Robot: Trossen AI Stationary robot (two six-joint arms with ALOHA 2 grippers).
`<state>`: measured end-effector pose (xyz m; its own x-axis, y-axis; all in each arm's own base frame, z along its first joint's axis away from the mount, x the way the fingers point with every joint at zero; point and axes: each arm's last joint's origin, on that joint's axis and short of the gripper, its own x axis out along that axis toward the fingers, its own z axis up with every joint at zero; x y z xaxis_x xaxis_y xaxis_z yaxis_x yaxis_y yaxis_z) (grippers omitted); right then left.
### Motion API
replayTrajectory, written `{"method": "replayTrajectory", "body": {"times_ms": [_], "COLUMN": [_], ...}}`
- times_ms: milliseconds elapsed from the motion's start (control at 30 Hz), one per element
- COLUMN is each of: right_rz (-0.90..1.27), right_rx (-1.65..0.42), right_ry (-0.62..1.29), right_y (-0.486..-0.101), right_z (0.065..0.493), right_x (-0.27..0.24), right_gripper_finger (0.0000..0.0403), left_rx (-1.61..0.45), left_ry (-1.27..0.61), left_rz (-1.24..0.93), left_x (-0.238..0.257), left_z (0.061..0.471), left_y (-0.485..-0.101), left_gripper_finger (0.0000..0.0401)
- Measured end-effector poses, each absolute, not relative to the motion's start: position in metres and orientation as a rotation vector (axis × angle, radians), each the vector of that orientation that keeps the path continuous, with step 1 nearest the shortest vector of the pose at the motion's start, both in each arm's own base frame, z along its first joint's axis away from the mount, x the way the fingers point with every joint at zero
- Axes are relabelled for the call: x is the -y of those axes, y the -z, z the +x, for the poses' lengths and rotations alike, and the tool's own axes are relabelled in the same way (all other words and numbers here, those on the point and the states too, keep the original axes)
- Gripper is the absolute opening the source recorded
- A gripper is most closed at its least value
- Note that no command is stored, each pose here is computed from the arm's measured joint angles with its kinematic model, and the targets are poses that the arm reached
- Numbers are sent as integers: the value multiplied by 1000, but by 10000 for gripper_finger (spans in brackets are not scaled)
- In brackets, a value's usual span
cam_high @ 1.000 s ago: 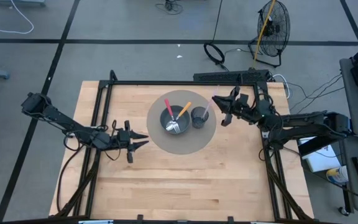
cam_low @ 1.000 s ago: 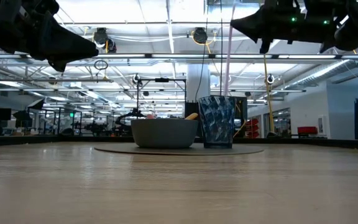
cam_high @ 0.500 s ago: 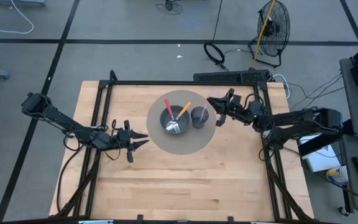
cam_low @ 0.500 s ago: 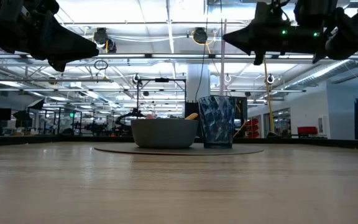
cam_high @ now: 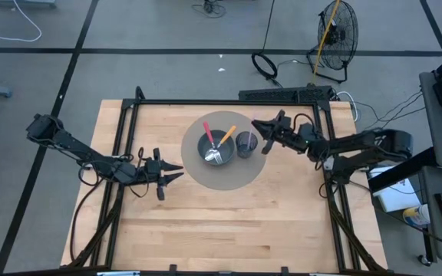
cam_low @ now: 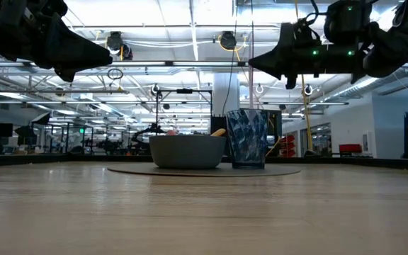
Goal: Pick & Place Utensil
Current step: Put the pink straw into the dark blue glass
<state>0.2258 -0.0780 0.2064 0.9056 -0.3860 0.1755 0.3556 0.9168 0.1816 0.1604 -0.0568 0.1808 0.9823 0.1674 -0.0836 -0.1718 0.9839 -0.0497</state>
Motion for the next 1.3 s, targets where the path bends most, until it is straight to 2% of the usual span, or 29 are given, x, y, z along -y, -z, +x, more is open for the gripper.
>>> {"method": "replayTrajectory", "body": {"times_ms": [667,1033,1300], "right_rz": [179,213,210], "right_rx": [178,164,163], "right_ry": [389,447,448], "right_y": [-196,-193,-193], "right_z": [231,230,230], "right_x": [81,82,83], "right_gripper_finger": [6,50,107], "left_rx": [-79,-79,-79], "left_ry": [-171,-171,-171], "left_rz": [-55,-56,-57], "left_x": [57,57,57], "left_z": [160,160,160], "left_y": [-181,-181,-181], "left_gripper_finger": [104,104,104]}}
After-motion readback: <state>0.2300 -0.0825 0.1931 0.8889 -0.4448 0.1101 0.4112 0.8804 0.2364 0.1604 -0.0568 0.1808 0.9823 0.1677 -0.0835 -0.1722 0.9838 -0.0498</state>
